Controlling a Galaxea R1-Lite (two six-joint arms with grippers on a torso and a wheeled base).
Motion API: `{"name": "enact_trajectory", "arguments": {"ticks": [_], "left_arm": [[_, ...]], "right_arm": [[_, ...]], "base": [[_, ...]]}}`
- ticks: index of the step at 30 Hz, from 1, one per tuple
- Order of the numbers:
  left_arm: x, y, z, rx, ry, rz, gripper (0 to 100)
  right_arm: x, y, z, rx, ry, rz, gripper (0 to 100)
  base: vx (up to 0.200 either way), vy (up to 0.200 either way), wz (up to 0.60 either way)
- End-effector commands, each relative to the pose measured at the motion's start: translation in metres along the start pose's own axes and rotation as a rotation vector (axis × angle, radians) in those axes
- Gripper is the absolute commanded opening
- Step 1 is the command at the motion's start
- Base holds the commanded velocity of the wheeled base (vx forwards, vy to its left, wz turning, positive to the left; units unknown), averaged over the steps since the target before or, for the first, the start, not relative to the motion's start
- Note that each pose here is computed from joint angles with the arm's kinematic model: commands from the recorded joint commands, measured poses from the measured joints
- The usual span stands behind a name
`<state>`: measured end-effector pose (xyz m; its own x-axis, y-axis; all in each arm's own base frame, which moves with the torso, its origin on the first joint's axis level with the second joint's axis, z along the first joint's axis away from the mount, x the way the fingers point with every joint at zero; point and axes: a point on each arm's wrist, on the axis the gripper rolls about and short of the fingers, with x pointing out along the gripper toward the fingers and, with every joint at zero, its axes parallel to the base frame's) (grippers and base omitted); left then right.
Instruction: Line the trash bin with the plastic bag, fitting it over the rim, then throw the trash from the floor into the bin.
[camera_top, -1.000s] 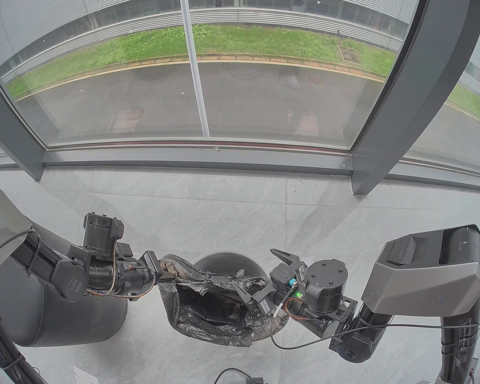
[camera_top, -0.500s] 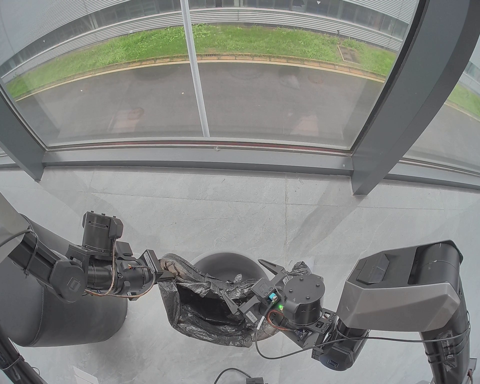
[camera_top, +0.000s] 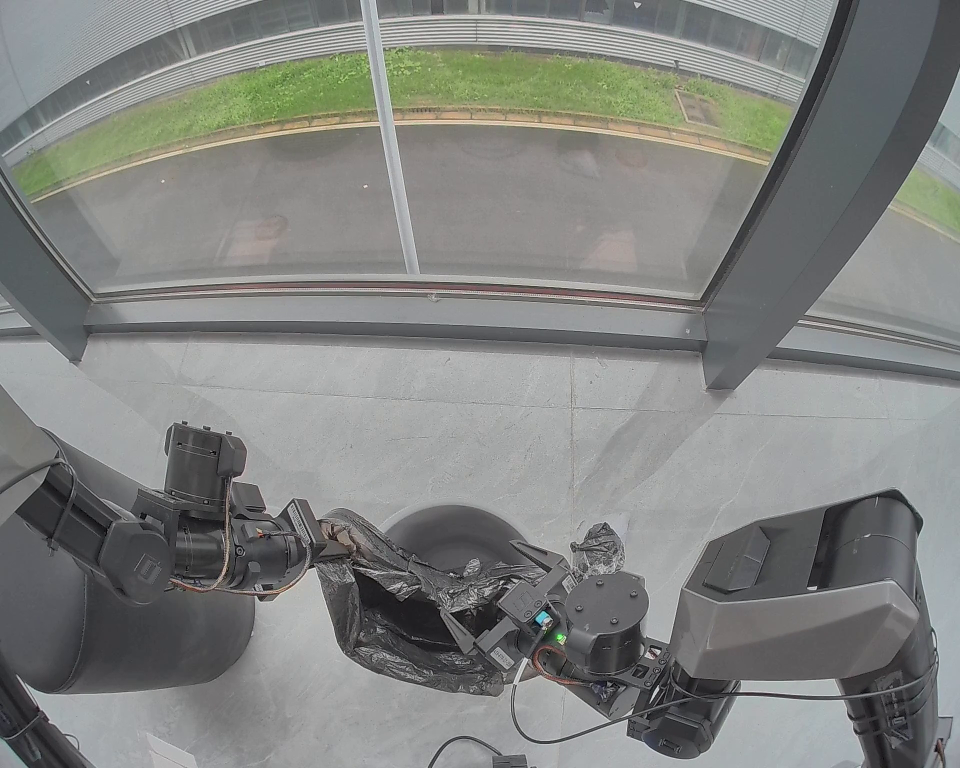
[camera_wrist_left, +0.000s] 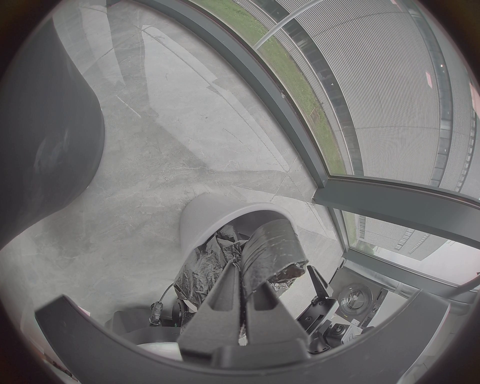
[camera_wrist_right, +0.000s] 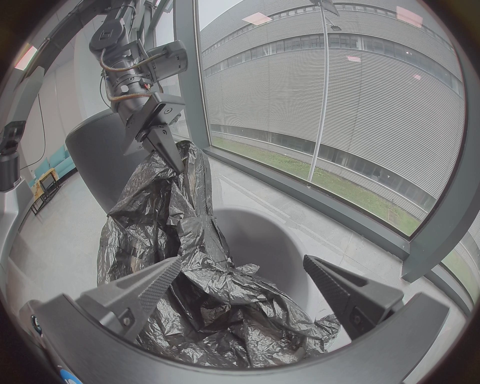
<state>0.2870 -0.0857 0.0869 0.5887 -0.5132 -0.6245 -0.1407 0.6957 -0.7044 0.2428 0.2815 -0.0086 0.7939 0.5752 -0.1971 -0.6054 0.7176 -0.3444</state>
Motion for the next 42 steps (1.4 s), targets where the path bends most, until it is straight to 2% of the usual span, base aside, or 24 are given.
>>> {"name": "enact_trajectory", "arguments": {"ticks": [1, 22, 28, 35, 42], "left_arm": [[-0.001, 0.000, 0.000, 0.000, -0.002, -0.002, 0], [-0.001, -0.001, 0.000, 0.001, -0.001, -0.002, 0], [-0.001, -0.001, 0.000, 0.001, -0.001, -0.002, 0], [-0.002, -0.001, 0.000, 0.002, -0.003, -0.004, 0], [-0.004, -0.003, -0.001, 0.011, -0.005, -0.009, 0]], "right_arm": [[0.001, 0.003, -0.005, -0.004, 0.011, 0.008, 100], [-0.017, 0.002, 0.001, -0.011, 0.004, 0.017, 100], [-0.008, 0.002, -0.007, -0.011, 0.013, 0.007, 100], [0.019, -0.016, -0.029, 0.004, 0.030, -0.068, 100], [0.028, -0.037, -0.021, -0.004, -0.006, -0.130, 100]], "base": [[0.000, 0.000, 0.00], [0.000, 0.000, 0.00], [0.000, 0.000, 0.00], [0.000, 0.000, 0.00], [0.000, 0.000, 0.00]]}}
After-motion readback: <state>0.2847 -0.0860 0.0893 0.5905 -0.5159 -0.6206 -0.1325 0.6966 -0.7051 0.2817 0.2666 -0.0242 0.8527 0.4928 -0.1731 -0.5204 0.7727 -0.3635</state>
